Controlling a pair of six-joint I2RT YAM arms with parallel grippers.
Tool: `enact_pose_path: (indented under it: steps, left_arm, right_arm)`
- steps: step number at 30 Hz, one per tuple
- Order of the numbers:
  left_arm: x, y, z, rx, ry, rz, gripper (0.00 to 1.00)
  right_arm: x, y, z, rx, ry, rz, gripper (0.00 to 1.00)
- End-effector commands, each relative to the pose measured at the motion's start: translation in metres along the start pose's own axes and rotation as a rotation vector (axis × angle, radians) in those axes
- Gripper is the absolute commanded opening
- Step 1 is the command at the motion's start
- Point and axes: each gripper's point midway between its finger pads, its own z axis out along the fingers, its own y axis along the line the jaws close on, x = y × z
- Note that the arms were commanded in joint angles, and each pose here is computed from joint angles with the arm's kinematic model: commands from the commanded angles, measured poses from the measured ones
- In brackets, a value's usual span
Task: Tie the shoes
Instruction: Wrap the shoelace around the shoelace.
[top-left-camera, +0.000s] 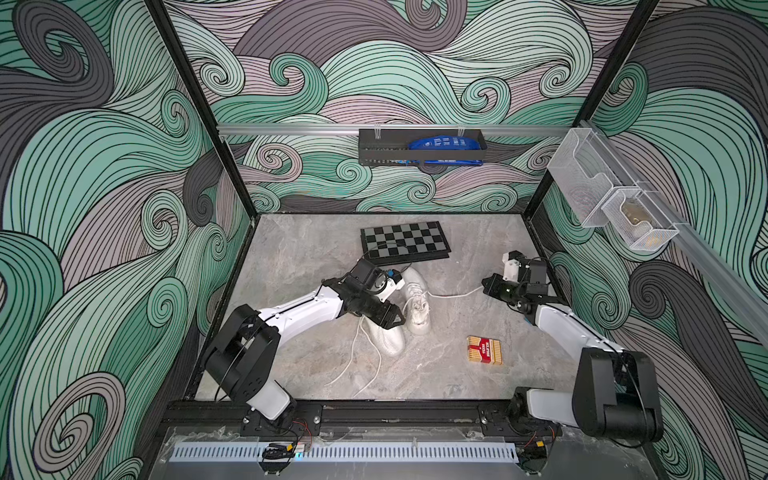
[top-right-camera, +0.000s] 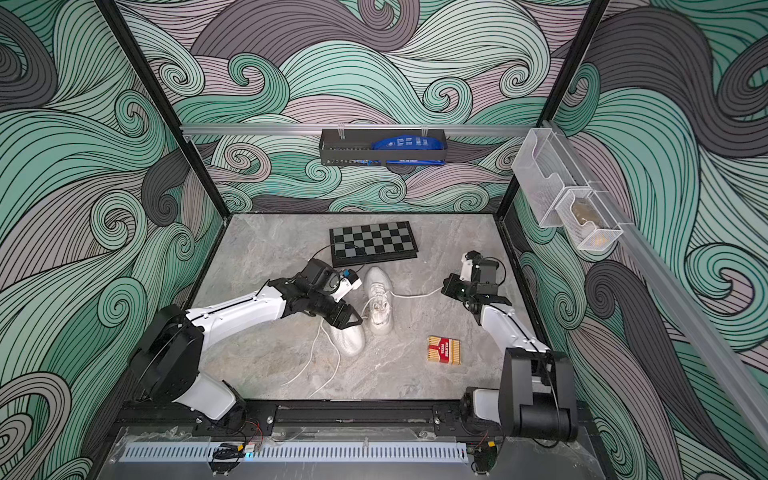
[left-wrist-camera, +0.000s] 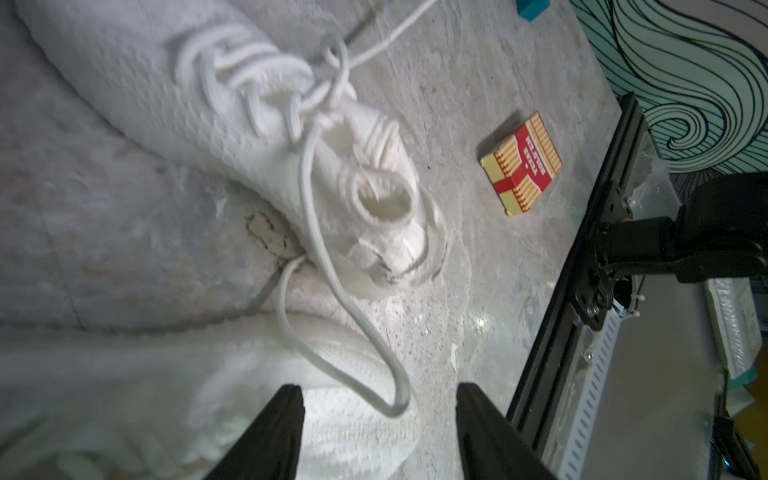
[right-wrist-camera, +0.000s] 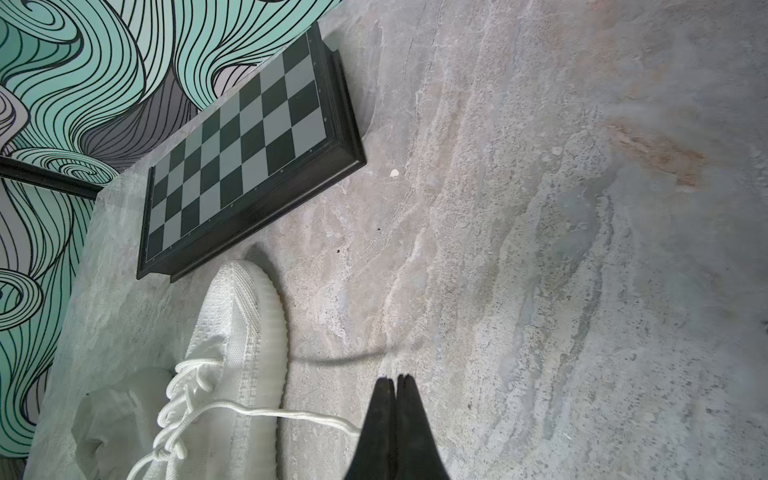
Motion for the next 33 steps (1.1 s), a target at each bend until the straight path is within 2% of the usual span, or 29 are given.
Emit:
enact_pose_path:
  steps: [1, 4, 9, 12, 17, 21, 22, 25, 29, 33]
  left_arm:
    - [-0.030, 0.007, 0.006, -0.001, -0.052, -0.020, 0.61]
    - [-0.030, 0.015, 0.019, -0.004, -0.004, -0.046, 0.56]
    - [-0.016, 0.022, 0.032, 0.001, 0.069, -0.077, 0.38]
    - [-0.012, 0.023, 0.033, 0.000, 0.083, -0.085, 0.28]
    - [-0.003, 0.026, 0.036, -0.004, 0.112, -0.095, 0.17]
    - [0.002, 0.020, 0.037, 0.033, 0.125, -0.094, 0.00]
    - [0.001, 0.020, 0.036, 0.032, 0.123, -0.090, 0.00]
    - [-0.011, 0.021, 0.030, 0.008, 0.068, -0.067, 0.00]
    - [-0.053, 0.014, 0.011, 0.006, -0.158, 0.003, 0.00]
    - [-0.082, 0.011, -0.005, -0.003, -0.363, 0.066, 0.00]
  right_arm:
    - [0.007, 0.002, 0.000, -0.013, 0.017, -0.002, 0.00]
    - [0.010, 0.001, 0.000, -0.012, 0.024, -0.006, 0.00]
    - [0.014, -0.001, 0.001, -0.010, 0.032, -0.003, 0.00]
    - [0.014, -0.001, 0.000, -0.009, 0.029, -0.005, 0.00]
    - [0.012, 0.000, 0.001, -0.011, 0.026, -0.006, 0.00]
    - [0.007, 0.003, -0.001, -0.017, 0.017, -0.011, 0.00]
    - [0.005, 0.004, -0.001, -0.020, 0.015, -0.010, 0.00]
    - [-0.008, 0.015, -0.002, -0.053, -0.001, -0.005, 0.00]
    - [-0.040, 0.049, -0.002, -0.124, -0.038, -0.021, 0.00]
    - [-0.084, 0.112, -0.006, -0.259, -0.078, -0.056, 0.00]
